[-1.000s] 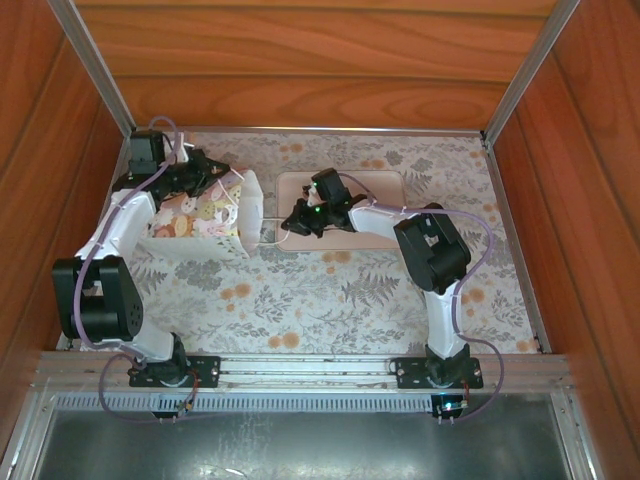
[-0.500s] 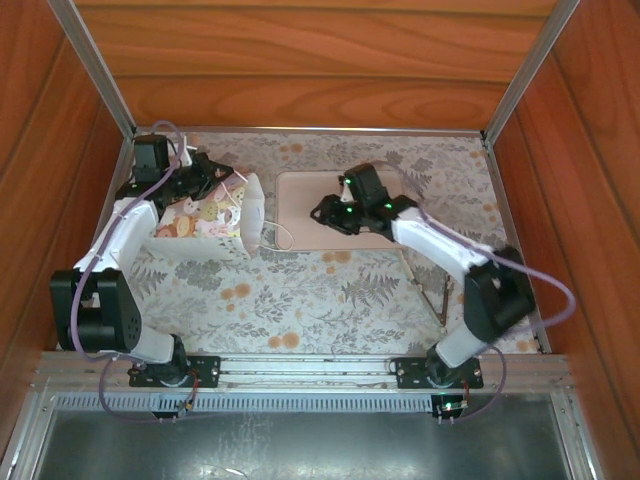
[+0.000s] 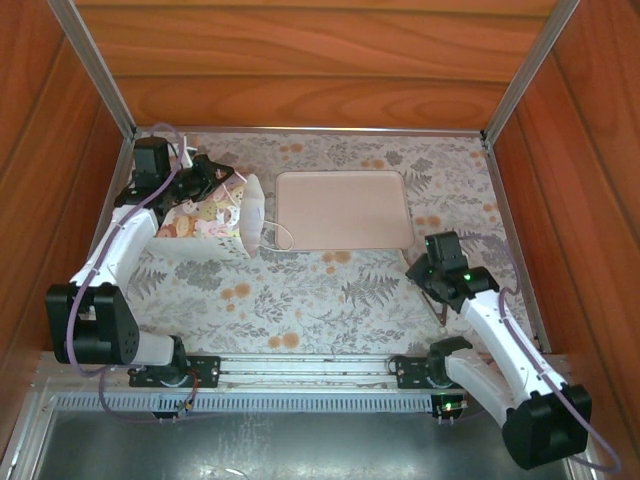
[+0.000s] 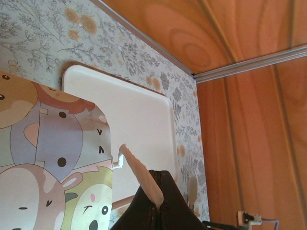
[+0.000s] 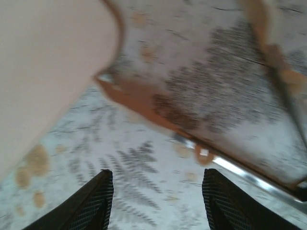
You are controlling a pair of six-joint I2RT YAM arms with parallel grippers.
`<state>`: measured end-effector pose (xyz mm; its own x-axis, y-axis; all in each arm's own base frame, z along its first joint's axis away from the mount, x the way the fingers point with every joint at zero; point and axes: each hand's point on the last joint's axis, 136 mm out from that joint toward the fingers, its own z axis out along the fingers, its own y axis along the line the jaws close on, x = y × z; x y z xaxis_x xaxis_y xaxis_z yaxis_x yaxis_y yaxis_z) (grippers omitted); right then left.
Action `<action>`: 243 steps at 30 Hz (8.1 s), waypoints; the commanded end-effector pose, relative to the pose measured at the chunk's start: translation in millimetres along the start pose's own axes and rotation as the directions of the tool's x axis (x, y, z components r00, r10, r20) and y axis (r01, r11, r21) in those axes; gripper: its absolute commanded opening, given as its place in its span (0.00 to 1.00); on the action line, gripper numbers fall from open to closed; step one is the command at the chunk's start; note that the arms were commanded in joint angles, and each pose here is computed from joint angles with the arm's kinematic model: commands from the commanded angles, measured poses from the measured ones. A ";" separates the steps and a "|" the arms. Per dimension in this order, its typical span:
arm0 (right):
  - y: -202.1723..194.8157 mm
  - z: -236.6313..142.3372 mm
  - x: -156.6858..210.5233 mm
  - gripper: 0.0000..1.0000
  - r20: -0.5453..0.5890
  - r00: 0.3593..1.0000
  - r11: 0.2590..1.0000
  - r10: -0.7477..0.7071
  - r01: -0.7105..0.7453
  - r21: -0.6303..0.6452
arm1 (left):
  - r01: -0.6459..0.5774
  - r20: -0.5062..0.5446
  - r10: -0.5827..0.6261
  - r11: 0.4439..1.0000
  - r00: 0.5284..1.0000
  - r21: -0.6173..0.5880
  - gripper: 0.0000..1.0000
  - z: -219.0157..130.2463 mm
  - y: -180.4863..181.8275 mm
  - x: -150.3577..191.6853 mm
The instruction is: Take the fake bread out of the paper bag
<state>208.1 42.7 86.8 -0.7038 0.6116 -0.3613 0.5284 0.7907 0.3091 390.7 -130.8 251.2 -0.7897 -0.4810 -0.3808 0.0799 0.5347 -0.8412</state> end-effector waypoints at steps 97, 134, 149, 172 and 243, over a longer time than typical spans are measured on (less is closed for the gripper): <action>-6.1 83.0 -95.9 0.12 -0.323 0.907 0.937 -0.271 0.326 0.128 | 0.010 0.048 -0.011 1.000 0.999 0.007 0.00 -12.2 -8.7 2.0; 17.5 61.4 -142.1 0.64 -0.392 0.858 0.912 -0.333 0.398 0.097 | -0.019 -0.012 0.019 1.000 1.000 0.006 0.00 -5.8 -6.7 7.3; 13.0 102.6 -126.5 0.90 -0.445 0.855 0.941 -0.267 0.331 0.071 | -0.038 -0.010 0.038 0.999 0.999 -0.002 0.00 -7.8 -5.8 9.5; -0.3 147.4 -140.1 0.90 -0.491 0.817 0.904 -0.302 0.409 0.125 | -0.021 0.007 0.021 1.000 1.000 -0.013 0.00 -6.8 -6.2 2.7; -2.6 158.3 -138.4 0.60 -0.593 0.766 0.891 -0.248 0.421 0.171 | -0.011 0.006 0.012 1.000 1.000 -0.018 0.00 -6.6 -2.9 5.2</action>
<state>379.4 -39.5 12.9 -0.9515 0.2654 0.1558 0.2673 0.9636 -0.0092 384.8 -128.4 241.4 -0.7937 -0.4799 -0.3738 0.0544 0.5559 -0.8294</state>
